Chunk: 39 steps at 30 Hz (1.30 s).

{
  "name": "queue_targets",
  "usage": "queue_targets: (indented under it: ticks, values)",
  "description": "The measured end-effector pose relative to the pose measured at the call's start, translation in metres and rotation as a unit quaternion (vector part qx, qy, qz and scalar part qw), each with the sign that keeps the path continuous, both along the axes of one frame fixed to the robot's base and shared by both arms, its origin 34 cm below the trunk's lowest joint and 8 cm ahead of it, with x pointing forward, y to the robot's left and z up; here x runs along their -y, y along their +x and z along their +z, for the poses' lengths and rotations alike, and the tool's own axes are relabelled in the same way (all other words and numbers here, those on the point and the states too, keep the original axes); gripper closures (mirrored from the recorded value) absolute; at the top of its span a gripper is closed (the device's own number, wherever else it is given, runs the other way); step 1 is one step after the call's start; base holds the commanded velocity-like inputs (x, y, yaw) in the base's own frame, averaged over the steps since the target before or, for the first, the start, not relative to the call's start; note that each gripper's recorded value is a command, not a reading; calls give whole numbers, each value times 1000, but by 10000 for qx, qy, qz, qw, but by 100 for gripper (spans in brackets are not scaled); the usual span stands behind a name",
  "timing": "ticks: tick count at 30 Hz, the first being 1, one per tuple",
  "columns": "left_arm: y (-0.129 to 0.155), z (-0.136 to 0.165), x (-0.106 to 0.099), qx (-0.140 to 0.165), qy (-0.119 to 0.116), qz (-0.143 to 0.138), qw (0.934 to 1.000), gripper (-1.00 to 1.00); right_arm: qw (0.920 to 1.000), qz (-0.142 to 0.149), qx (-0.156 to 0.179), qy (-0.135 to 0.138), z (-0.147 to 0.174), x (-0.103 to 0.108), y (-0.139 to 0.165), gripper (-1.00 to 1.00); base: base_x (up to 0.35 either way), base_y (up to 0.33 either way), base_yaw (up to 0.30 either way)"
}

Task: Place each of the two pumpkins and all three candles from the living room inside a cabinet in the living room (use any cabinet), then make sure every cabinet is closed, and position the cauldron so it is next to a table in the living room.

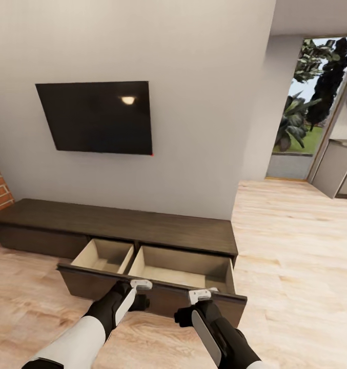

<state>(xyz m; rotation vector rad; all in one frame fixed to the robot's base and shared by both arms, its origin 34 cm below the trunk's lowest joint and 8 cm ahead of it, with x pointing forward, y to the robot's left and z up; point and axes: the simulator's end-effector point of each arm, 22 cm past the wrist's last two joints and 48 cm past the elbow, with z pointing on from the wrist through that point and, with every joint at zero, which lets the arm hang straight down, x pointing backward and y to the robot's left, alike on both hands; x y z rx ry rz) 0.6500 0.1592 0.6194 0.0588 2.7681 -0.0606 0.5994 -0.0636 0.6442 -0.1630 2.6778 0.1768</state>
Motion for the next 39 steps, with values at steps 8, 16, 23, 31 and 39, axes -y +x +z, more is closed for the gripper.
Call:
queue_targets:
  ticks: [8,16,23,31,39]
  values:
    - [2,-3,0,55,-7,21,10000,-100,10000,26,-34,-5,-3,-2,-2,-100,0,137,237]
    - [3,-6,-1,89,30,16,10000,-100,10000,53,-69,-14,-7,-3,-3,-100,-99,-104,237]
    - [2,-10,-1,59,36,13,10000,-100,9999,82,-101,-25,-10,-4,-5,-100,-161,-239,231]
    - [0,-15,-1,9,38,13,10000,-100,9998,86,-149,-25,-15,-4,-7,-100,-162,-250,142]
    - [0,-16,-1,-2,30,23,10000,-100,9997,204,-135,-62,-15,-9,-10,-100,-61,-64,25]
